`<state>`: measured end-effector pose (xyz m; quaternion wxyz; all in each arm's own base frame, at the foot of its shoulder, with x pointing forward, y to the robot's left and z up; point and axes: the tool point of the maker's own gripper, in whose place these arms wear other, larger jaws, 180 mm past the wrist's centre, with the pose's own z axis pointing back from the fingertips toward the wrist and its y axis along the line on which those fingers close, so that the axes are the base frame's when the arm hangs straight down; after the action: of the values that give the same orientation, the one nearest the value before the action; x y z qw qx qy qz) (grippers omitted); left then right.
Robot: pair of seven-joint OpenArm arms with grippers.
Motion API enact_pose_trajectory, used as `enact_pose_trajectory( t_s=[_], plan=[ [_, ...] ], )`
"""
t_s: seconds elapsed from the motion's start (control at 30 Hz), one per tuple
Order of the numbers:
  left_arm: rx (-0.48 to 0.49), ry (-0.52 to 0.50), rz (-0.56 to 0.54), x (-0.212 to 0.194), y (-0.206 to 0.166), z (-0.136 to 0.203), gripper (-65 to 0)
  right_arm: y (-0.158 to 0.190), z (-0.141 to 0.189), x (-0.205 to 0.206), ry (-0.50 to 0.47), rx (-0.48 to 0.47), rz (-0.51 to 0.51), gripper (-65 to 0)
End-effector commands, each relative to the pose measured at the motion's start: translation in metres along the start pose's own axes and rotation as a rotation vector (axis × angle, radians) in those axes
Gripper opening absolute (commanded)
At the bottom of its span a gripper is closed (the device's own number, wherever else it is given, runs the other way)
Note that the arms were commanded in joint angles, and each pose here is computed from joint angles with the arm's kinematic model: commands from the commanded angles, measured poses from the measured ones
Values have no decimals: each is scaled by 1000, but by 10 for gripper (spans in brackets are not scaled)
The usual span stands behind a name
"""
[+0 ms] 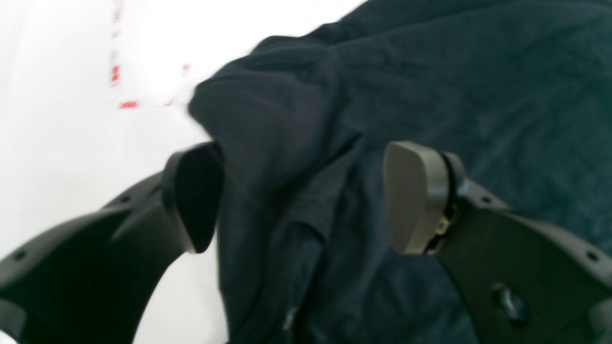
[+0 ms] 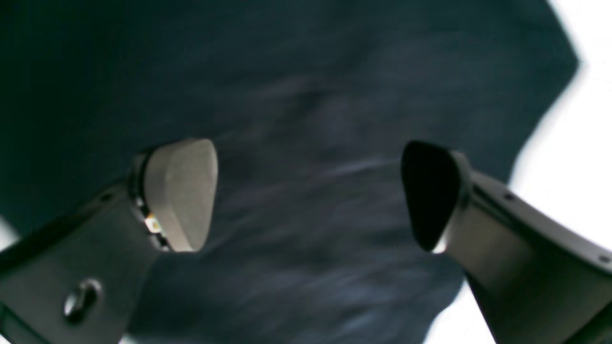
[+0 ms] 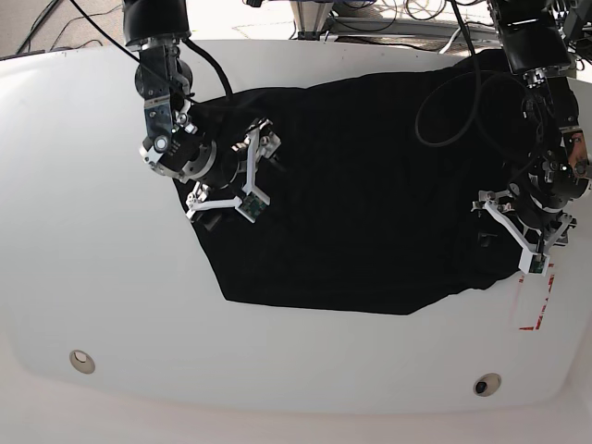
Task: Layout the t-shirt on the table in an organized manner, then fold the t-shirt properly
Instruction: 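Smooth the t-shirt edges with both open grippers, pressing the fabric flat, then grasp the t-shirt edge with the right gripper and tug it outward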
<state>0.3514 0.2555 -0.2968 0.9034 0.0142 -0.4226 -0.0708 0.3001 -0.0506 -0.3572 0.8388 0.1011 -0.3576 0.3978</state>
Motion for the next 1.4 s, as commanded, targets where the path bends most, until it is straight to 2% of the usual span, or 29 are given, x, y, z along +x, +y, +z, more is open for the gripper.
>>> enact_pose_trajectory(
  t_s=[0.0,0.2,0.37,0.67,0.83,1.0,1.1,1.37],
  plan=[
    [25,-43,-44,11,8,12,-157,-46,-5,20,-47,-59,-40,-67],
    [33,-23,-67,-5,6,25,-157,-110,-15,33,-81,-119,-128,-67],
    [75,-2,-40,-22,20,37,-157,-146,-27,26,-81,-124,-195,-67],
    [94,23,53,-50,40,59,-157,-170,-53,-6,-98,-90,-356,-67],
    [116,27,103,-61,53,71,-157,-168,-63,-29,-96,-75,-430,-67],
    [135,39,113,-68,60,76,-157,-161,-67,-35,-93,-64,-448,-67],
    [136,40,114,-68,60,77,-157,-146,-72,-46,-73,-43,-460,-67],
    [137,37,114,-67,61,76,-157,-110,-85,-41,-82,11,-457,-68]
  ],
)
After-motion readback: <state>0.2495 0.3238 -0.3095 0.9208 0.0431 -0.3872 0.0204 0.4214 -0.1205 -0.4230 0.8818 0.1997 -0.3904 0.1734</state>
